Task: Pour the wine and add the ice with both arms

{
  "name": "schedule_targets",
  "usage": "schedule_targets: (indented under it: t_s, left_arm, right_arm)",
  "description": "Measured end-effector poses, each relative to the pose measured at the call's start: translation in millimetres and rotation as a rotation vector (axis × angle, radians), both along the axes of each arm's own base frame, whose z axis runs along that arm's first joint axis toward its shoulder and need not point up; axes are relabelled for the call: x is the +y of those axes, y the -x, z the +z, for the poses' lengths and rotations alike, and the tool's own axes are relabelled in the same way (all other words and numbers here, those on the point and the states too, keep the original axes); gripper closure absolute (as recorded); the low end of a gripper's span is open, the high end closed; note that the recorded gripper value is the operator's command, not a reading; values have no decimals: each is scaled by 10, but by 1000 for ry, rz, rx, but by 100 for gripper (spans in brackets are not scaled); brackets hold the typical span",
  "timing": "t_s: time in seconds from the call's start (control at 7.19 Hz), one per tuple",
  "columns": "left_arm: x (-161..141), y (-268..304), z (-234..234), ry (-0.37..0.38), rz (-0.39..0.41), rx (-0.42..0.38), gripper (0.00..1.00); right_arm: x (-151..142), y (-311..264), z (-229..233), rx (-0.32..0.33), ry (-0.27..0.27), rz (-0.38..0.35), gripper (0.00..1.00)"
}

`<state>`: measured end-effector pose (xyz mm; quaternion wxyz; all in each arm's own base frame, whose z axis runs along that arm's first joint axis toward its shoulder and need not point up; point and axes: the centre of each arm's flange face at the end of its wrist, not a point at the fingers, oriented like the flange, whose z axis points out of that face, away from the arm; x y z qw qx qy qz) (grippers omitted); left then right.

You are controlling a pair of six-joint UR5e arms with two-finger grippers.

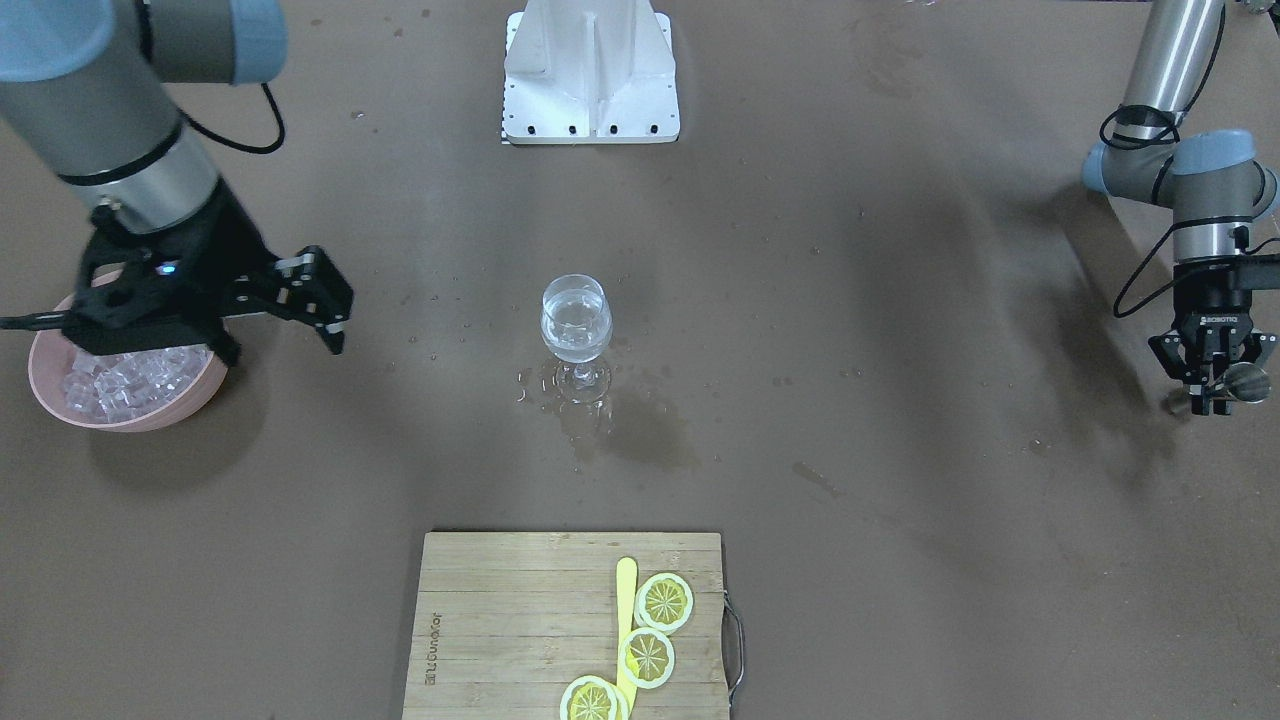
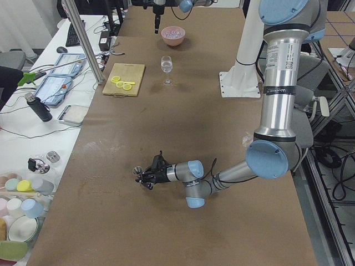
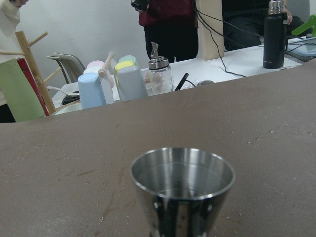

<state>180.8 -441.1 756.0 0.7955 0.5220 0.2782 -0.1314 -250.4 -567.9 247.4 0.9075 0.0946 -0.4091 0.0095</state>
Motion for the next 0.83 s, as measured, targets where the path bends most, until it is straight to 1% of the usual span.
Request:
schedule_targets:
  t_s: [0.14, 0.42, 0.56, 0.7, 0.83]
  left_arm:
    - [5, 0, -1, 0, 4, 1, 63]
    - [41, 23, -2, -8, 13, 11, 56]
    - [94, 56, 18, -10, 26, 15, 53]
    - [164, 93, 53, -5, 49, 18, 45]
    - [230, 134, 89, -1, 66, 18, 33]
  right_arm:
    - [-58, -320, 321, 26, 2, -5, 1]
    - [-107, -871, 978, 92, 9, -17, 1]
    - [-111, -1119, 1249, 110, 25, -15, 0]
    - [-120, -1321, 1456, 110, 50, -9, 0]
    - [-152, -1544, 1635, 103, 71, -2, 0]
